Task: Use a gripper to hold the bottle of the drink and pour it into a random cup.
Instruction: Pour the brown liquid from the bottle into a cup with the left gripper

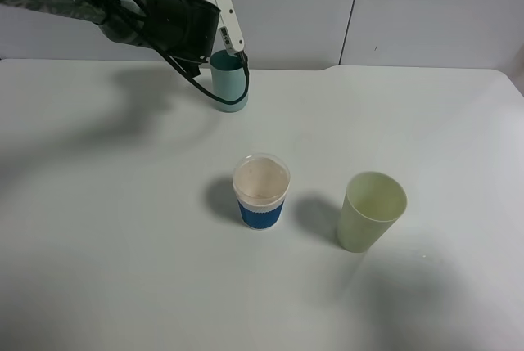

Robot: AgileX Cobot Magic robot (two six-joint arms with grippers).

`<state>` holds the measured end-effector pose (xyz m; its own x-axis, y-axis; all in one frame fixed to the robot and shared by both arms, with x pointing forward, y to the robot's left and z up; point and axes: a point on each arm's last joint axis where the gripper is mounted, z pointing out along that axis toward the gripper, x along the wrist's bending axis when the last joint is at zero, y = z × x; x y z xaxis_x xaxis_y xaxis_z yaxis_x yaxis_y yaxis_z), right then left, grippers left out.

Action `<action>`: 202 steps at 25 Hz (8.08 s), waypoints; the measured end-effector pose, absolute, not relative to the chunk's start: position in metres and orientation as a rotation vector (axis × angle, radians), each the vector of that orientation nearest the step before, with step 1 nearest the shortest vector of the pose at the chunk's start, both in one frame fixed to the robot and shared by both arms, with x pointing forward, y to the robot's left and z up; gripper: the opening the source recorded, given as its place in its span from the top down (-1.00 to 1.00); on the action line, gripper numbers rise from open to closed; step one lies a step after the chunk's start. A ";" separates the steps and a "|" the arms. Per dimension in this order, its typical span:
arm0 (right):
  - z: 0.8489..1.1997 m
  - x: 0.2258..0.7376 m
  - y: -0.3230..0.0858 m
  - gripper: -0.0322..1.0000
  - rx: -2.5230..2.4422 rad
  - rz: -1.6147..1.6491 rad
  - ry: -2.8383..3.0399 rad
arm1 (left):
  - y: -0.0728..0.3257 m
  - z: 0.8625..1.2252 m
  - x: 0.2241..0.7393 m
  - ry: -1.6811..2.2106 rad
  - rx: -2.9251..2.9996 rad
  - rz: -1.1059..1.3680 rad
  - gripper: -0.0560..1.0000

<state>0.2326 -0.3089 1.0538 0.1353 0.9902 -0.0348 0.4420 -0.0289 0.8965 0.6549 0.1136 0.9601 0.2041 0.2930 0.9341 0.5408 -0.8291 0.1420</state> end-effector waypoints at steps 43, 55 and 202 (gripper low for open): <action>1.054 0.233 -0.309 -0.29 1.597 0.847 1.425 | 0.112 0.968 0.659 -0.535 -2.163 -1.774 0.21; 1.054 0.233 -0.309 -0.29 1.597 0.847 1.425 | 0.123 0.959 0.658 -0.514 -2.156 -1.709 0.21; 1.054 0.233 -0.309 -0.29 1.597 0.847 1.425 | 0.119 0.962 0.660 -0.284 -2.082 -1.784 0.21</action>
